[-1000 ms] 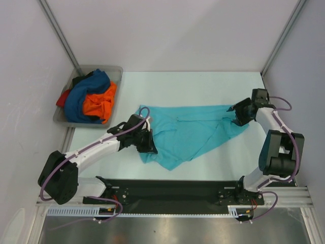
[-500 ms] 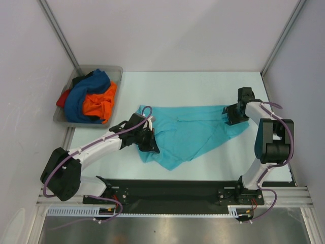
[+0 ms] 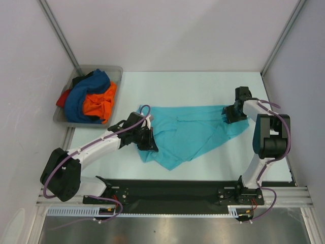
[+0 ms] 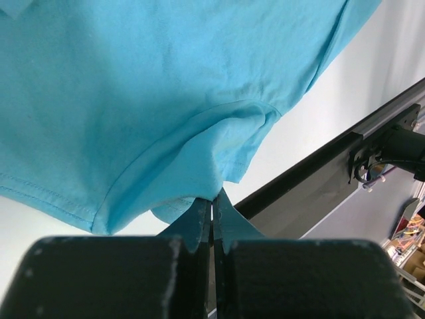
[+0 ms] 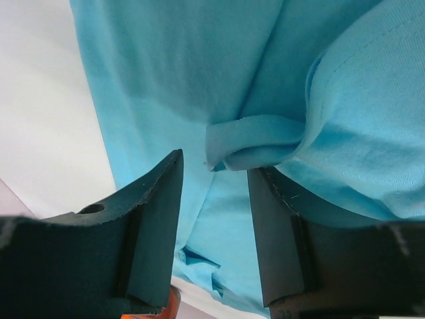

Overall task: Fold and stack the t-shirts
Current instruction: Fold the tshirt

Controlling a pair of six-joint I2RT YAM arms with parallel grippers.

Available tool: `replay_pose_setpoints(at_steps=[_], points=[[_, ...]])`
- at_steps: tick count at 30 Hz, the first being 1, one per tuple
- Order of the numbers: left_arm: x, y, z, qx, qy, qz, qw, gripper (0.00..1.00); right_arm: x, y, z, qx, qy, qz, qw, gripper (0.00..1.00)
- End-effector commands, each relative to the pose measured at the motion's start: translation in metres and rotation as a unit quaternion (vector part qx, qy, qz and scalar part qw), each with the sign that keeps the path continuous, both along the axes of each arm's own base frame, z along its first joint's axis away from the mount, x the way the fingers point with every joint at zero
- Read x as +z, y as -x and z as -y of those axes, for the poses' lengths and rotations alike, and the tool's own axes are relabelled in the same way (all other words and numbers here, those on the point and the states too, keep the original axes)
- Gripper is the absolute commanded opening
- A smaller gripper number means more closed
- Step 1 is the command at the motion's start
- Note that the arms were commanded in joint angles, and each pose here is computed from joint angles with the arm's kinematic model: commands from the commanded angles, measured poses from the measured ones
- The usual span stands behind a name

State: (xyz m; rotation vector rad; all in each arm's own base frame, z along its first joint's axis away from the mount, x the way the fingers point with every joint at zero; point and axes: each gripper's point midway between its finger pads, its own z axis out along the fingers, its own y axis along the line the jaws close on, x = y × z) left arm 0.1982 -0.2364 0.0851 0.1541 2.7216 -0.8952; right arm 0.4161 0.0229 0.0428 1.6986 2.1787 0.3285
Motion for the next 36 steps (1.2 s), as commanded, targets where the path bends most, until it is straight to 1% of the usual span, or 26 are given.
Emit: replay_pose_setpoints(at_steps=[1,3,6,7,9,10,12,13,15,16,17,19,20,21,23,24,26,28,30,36], points=[[0.016,-0.004,0.002,-0.012,0.018,0.025,0.999,0.0,0.006,-0.016,0.006,-0.012,0.019,0.017,1.0,0.47],[0.016,-0.003,0.001,-0.013,0.018,0.024,0.999,0.0,0.005,-0.014,0.007,-0.007,0.022,0.009,1.0,0.45],[0.015,-0.001,0.0,-0.014,0.019,0.025,0.999,0.0,0.008,-0.006,0.009,-0.006,0.028,0.001,1.0,0.37],[0.015,0.0,0.0,-0.013,0.019,0.022,0.999,0.0,0.008,-0.002,0.01,-0.002,0.031,-0.004,0.999,0.31],[0.014,0.002,-0.001,-0.012,0.021,0.022,0.999,0.0,0.016,0.009,0.014,0.003,0.037,-0.01,0.999,0.25],[0.015,0.003,-0.002,-0.011,0.022,0.023,0.999,0.01,0.018,0.014,0.015,0.008,0.04,-0.013,0.999,0.16],[0.015,0.007,-0.004,-0.009,0.023,0.022,0.999,0.0,0.026,0.029,0.018,0.035,0.049,-0.019,0.998,0.08],[0.015,0.009,-0.005,-0.006,0.024,0.02,0.999,0.0,0.026,0.038,0.026,0.039,0.054,-0.029,0.997,0.0],[0.012,0.013,-0.007,-0.002,0.026,0.014,1.0,0.01,0.034,0.052,0.032,0.068,0.061,-0.025,0.995,0.0],[0.014,0.014,-0.007,0.004,0.032,0.014,0.999,0.0,0.031,0.062,0.041,0.07,0.063,-0.031,0.995,0.0],[0.015,0.016,-0.007,0.006,0.035,0.014,0.999,0.0,0.032,0.068,0.046,0.097,0.076,-0.032,0.992,0.0],[0.016,0.021,-0.008,0.019,0.045,0.01,0.999,0.0,0.039,0.076,0.053,0.122,0.081,-0.022,0.989,0.0],[0.015,0.022,-0.009,0.024,0.049,0.009,0.998,0.0,0.038,0.084,0.056,0.135,0.083,-0.032,0.987,0.0],[0.008,0.029,-0.012,0.028,0.049,-0.002,0.998,0.0,0.036,0.088,0.053,0.17,0.074,-0.032,0.982,0.0],[0.008,0.033,-0.012,0.041,0.065,-0.005,0.997,0.0,0.027,0.102,0.058,0.185,0.062,-0.054,0.979,0.0],[0.002,0.039,-0.015,0.046,0.064,-0.015,0.997,0.0,0.023,0.106,0.057,0.203,0.055,-0.056,0.976,0.0],[0.001,0.043,-0.018,0.056,0.066,-0.018,0.996,0.0,0.017,0.115,0.059,0.213,0.049,-0.067,0.974,0.0],[-0.002,0.048,-0.022,0.059,0.062,-0.023,0.996,0.0,0.013,0.128,0.07,0.214,0.058,-0.086,0.971,0.0],[0.0,0.05,-0.025,0.061,0.059,-0.017,0.996,0.0,0.01,0.142,0.084,0.201,0.061,-0.103,0.972,0.0],[-0.01,0.062,-0.036,0.066,0.043,-0.03,0.996,0.0,0.016,0.165,0.113,0.19,0.093,-0.118,0.97,0.0]])
